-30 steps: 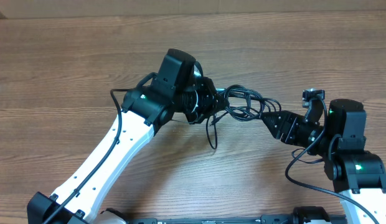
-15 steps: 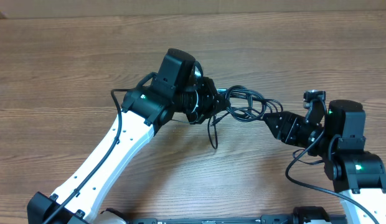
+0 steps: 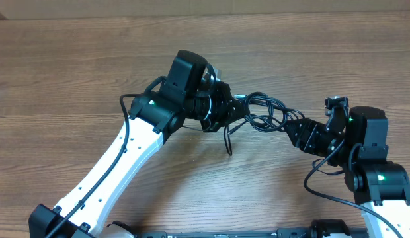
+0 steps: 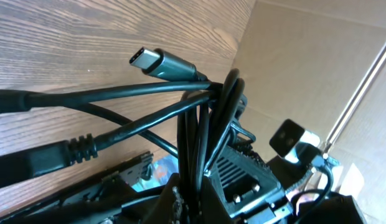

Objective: Untangle cables

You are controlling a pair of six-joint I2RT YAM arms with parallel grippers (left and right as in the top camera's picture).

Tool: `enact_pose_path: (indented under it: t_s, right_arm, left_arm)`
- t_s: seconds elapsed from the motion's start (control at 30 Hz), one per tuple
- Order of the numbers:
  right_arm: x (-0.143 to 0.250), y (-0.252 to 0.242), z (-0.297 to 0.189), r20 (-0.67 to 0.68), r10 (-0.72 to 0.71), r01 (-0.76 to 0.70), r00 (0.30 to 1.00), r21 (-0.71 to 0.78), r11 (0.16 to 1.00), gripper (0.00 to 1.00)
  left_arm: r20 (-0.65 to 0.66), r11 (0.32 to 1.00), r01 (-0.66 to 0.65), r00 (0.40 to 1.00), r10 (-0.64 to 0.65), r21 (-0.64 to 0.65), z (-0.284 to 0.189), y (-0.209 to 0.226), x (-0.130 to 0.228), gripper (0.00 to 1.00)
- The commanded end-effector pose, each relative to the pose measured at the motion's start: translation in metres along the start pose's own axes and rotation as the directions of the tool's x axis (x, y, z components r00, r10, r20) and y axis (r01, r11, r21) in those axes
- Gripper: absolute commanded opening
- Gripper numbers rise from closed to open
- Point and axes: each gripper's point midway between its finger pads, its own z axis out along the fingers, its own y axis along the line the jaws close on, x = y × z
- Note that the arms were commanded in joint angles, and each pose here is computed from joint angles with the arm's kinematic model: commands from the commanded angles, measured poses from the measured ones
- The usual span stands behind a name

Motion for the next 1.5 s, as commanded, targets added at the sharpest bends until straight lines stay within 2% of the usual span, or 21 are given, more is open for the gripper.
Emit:
enact_pose_path:
  t_s: [0.0,0.1,0.33,0.6,1.17,1.47]
  right_arm:
    - [-0.007,-0.002,-0.002,0.025,0.016,-0.017,1.000,0.025,1.000,0.50]
    - [-0.006,-0.005,0.003,0.007,0.026,-0.026,1.000,0.033,0.999,0.50]
    - [-0.003,-0.015,0.012,-0.033,0.050,-0.048,0.998,0.067,0.997,0.46]
    - [-0.001,-0.039,0.010,-0.018,0.066,-0.061,0.998,0.203,0.977,0.45]
    - [0.000,-0.045,0.008,-0.016,0.068,-0.063,0.998,0.231,0.971,0.44]
    - [0.001,-0.044,0.009,-0.019,0.074,-0.068,0.997,0.226,0.972,0.45]
  left_arm:
    - [-0.086,0.995,-0.076,0.993,0.081,0.059,-0.003,-0.016,0.016,0.05]
    - [-0.102,0.985,-0.155,0.982,0.162,0.076,-0.003,-0.017,0.020,0.04]
    - [-0.120,0.980,-0.168,0.976,0.180,0.103,-0.009,-0.019,0.019,0.04]
    - [-0.162,0.977,-0.138,0.973,0.164,0.162,-0.025,-0.023,0.015,0.04]
    - [-0.220,0.965,-0.092,0.964,0.148,0.244,-0.050,-0.029,0.010,0.04]
    - [-0.171,0.968,-0.097,0.976,0.138,0.230,-0.052,-0.025,-0.003,0.04]
